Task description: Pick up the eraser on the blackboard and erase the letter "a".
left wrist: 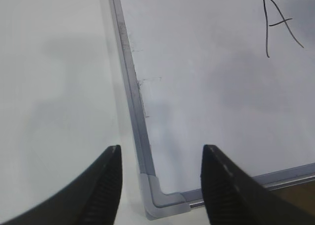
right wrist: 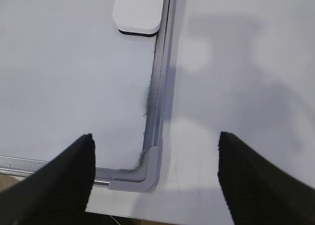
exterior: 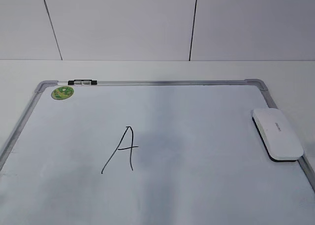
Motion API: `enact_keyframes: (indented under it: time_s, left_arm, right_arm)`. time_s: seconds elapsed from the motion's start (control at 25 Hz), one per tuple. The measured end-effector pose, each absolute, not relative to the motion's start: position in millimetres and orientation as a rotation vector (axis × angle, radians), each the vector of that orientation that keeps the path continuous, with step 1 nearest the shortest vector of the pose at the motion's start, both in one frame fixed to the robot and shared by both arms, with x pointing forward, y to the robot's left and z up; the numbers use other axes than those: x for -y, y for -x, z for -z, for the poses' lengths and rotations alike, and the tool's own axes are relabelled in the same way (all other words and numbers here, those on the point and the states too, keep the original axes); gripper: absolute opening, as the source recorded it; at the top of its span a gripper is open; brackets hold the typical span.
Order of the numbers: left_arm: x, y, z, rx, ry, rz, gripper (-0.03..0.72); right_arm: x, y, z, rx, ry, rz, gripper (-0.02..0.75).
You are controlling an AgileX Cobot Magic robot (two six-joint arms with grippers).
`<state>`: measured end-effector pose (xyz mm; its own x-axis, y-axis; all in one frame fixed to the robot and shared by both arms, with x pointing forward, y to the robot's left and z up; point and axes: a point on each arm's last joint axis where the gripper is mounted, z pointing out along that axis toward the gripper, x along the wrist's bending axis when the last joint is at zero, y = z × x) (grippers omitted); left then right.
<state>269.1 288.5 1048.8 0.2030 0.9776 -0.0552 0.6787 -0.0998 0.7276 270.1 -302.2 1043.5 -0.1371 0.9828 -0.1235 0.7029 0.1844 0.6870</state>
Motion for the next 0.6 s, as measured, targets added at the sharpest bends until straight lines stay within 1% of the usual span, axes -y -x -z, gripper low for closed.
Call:
enact_keyframes:
  time_s: [0.6]
  left_arm:
    - [-288.5,-269.1,-1048.8,-1.541,-1.849,-0.605,0.380]
  right_arm:
    - [302.2,-270.0,-1043.4,-1.906,-1.580,-0.649,0.592]
